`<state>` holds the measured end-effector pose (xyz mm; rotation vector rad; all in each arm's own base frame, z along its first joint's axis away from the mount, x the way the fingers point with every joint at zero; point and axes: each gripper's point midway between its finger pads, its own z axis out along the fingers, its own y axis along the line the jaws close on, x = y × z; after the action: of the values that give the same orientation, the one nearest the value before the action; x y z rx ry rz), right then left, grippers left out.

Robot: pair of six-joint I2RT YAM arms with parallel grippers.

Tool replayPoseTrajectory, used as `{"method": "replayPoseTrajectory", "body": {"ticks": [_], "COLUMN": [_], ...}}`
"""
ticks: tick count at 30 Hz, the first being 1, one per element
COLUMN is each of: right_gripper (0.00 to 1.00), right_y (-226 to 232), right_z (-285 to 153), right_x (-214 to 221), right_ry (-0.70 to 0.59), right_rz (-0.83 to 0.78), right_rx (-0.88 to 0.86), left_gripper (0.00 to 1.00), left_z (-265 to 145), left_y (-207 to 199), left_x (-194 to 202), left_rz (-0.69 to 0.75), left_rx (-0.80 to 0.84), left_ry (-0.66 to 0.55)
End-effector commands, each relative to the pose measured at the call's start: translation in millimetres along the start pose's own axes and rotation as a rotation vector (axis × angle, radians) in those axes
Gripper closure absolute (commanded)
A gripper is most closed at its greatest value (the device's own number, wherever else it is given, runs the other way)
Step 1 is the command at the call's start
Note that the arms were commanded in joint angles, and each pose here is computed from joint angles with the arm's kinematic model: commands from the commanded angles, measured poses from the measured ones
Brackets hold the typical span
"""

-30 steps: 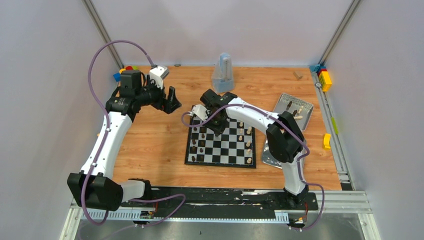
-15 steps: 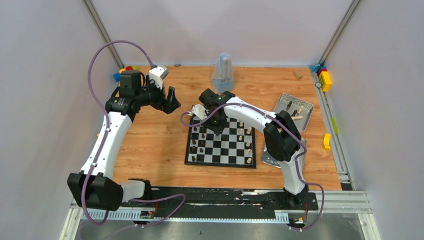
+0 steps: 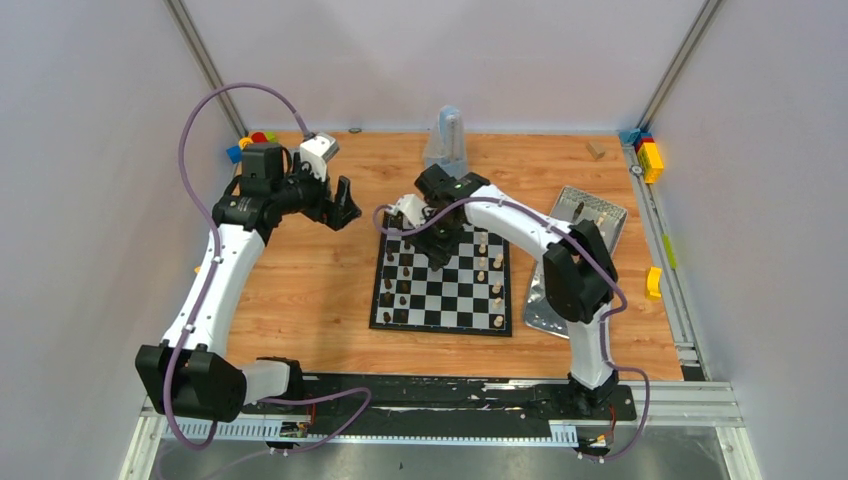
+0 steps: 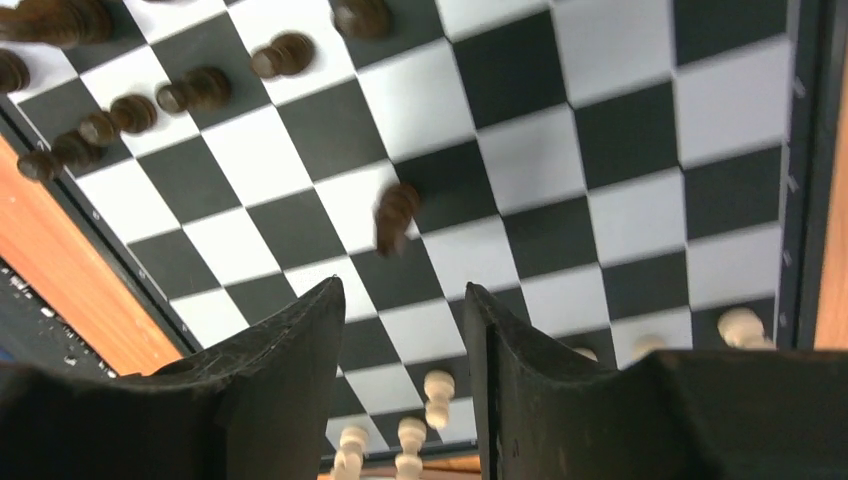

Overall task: Set up the chess pieces on the board
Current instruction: Place the chess piece on the chessboard.

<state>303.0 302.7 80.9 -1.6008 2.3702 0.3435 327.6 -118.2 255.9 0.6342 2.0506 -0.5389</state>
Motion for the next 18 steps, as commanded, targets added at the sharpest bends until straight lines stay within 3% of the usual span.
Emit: {"method": "replayPoseTrajectory", "body": {"ticks": [1,8,18], "right_gripper": [0.51,0.51,0.51], "right_y": [-16,-45,-71], "right_z": [-57,-108,-150], "right_x": [-11,6,42], "right_ry": [-0.206,-0.389,-0.572], "right_rz": [0.090,0.209,0.287], "right_rx": [-0.009,0.011,0.063], "left_gripper": [0.01,0.05,0.11], "left_z": [-1,21,93], "left_y": [-10,-33,-98], "left_x": [-4,9,49], "left_rz": [0.056,0.149,0.496], "left_rx": [0.065,0.187,0.336], "left_ry": [-0.048,-0.022,0.162]}}
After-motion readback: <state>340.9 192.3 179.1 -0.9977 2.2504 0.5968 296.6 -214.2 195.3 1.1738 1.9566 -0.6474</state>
